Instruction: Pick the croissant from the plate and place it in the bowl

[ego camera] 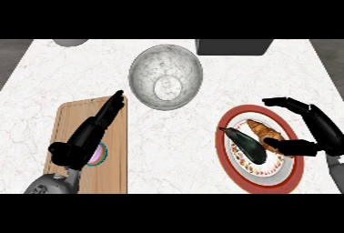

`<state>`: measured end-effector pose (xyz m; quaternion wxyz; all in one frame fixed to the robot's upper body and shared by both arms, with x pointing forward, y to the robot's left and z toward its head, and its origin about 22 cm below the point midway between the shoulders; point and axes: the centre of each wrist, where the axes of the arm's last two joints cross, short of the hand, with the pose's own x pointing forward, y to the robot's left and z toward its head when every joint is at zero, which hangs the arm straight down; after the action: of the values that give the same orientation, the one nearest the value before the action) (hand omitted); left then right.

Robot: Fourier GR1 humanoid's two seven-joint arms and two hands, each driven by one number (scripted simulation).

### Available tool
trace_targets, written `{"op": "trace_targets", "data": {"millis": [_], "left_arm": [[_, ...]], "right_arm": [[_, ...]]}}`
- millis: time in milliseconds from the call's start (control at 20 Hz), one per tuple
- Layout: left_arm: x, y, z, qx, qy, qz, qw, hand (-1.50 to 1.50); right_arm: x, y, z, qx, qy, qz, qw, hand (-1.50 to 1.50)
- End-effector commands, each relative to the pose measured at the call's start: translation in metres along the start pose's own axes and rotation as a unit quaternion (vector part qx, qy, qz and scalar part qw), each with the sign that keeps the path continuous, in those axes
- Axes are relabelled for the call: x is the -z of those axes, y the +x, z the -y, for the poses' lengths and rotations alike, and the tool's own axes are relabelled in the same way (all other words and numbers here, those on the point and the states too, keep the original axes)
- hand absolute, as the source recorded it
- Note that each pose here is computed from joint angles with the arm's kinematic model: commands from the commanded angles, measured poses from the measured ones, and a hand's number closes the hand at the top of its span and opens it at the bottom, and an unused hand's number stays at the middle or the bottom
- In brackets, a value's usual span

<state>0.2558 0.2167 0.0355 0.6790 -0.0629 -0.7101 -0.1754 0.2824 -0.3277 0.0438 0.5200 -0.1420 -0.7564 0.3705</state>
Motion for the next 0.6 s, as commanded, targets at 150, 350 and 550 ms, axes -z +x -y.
{"op": "trace_targets", "data": {"millis": [150,350,550], "left_arm": [[0.006,0.007,0.023,-0.014,-0.015,-0.005,0.9998,0.00],[0.008,0.007,0.011,-0.012,-0.009,0.001,0.9999,0.00],[0.007,0.001,0.013,-0.007,-0.012,-0.005,0.9999,0.00]], "right_arm": [[0.027,0.023,0.018,-0.193,0.105,-0.034,0.975,-1.50],[0.041,0.045,0.033,-0.321,0.176,-0.099,0.925,-1.50],[0.052,0.061,0.024,-0.354,0.309,-0.178,0.865,-1.50]]}}
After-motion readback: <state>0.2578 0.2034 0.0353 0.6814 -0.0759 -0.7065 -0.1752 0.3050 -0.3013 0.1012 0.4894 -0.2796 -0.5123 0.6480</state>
